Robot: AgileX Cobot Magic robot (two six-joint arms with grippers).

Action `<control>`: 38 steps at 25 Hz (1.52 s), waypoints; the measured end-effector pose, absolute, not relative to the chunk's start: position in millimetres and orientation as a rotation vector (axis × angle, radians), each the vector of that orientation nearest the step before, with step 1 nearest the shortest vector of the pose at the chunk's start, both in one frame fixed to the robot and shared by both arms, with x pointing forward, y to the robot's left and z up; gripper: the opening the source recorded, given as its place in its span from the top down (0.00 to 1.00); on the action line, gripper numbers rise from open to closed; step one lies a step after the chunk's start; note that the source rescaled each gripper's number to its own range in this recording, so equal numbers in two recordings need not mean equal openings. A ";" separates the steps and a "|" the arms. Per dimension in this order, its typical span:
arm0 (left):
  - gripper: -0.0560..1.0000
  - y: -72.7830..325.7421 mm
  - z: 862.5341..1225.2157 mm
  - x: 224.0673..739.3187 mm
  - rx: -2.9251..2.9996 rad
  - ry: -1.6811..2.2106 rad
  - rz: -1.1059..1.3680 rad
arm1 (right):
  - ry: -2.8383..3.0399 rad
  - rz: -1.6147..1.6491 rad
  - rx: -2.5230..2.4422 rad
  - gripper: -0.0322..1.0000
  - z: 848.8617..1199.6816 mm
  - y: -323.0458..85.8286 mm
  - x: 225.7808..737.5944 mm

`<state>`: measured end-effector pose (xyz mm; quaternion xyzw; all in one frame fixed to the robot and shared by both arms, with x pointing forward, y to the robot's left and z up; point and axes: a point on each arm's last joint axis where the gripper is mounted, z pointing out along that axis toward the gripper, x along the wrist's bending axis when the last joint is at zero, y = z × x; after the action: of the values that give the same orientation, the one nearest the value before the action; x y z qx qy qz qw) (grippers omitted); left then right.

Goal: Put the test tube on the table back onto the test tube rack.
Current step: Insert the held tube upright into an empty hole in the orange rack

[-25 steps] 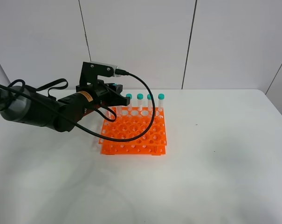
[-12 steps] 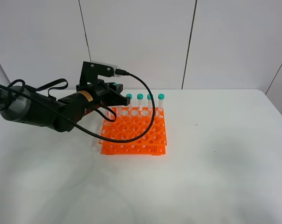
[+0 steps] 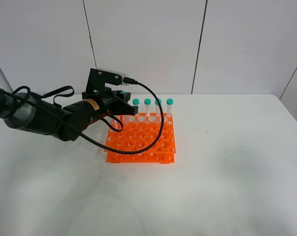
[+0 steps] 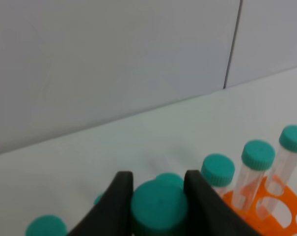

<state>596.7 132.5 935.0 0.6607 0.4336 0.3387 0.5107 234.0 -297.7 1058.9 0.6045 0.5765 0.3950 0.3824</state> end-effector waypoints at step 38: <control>0.95 140.2 928.5 602.0 1.552 1.077 0.819 | 1.470 1.007 1.542 0.20 1058.9 -297.7 234.0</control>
<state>602.0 140.2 928.5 0.6461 0.4483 0.3409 0.5151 234.0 -297.7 1058.9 0.6045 0.5765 0.3950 0.3824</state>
